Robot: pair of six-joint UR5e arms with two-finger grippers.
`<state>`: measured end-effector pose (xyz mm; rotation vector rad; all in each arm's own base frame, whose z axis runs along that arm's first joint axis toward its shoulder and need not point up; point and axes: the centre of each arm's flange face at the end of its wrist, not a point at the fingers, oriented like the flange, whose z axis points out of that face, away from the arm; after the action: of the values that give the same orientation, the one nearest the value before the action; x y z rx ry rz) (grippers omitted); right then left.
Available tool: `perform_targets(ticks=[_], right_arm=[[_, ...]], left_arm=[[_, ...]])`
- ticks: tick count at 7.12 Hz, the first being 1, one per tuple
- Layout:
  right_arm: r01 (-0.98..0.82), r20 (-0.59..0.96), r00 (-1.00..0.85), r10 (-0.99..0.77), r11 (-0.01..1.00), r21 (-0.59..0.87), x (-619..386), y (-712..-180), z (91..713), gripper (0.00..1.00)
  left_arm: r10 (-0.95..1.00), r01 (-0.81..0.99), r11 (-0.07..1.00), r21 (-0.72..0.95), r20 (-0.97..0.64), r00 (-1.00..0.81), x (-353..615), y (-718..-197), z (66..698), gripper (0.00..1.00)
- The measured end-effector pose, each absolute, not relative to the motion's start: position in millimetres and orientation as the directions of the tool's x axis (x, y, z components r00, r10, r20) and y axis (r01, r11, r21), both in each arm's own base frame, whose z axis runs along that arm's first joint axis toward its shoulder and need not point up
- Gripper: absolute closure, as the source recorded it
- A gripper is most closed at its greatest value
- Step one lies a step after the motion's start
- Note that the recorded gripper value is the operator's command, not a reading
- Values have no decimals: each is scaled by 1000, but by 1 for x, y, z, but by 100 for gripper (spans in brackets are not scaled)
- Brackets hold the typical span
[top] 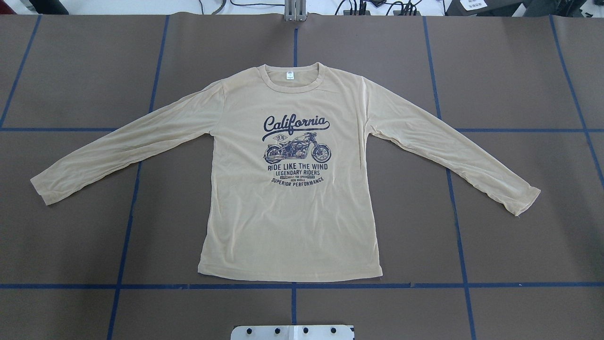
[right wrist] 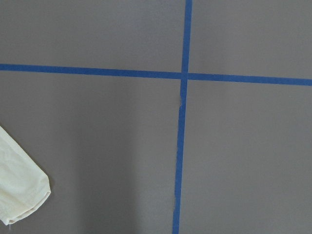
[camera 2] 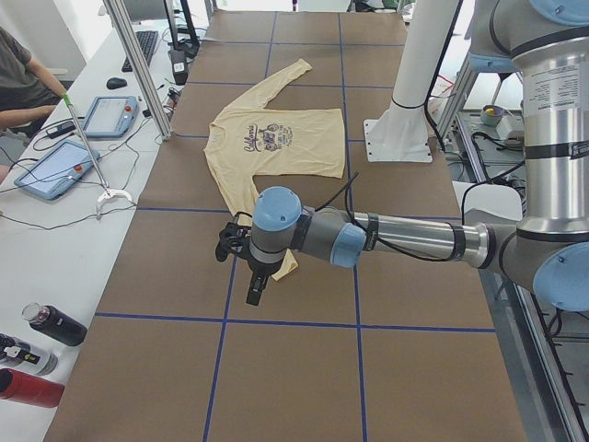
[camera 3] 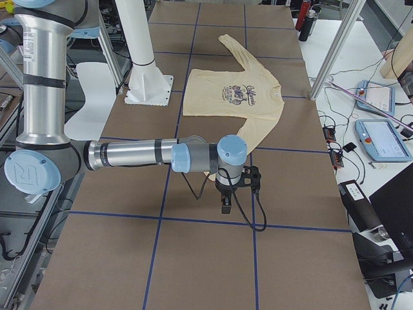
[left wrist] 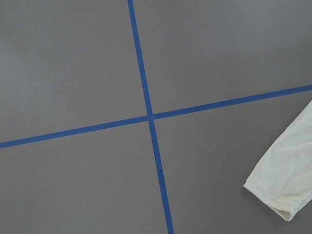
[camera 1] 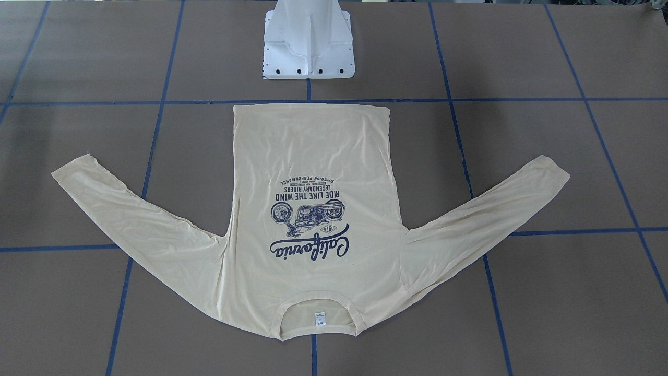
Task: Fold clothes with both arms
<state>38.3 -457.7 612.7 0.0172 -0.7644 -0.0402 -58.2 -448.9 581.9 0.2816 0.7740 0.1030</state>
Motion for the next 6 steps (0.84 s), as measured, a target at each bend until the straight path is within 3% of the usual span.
perform_targets(ticks=[6], right_arm=[[33,694,718,-50,999,38,37,-459,611,0]], left_arm=[[227,10,943,333,-665,711,-58,-445,570,0]])
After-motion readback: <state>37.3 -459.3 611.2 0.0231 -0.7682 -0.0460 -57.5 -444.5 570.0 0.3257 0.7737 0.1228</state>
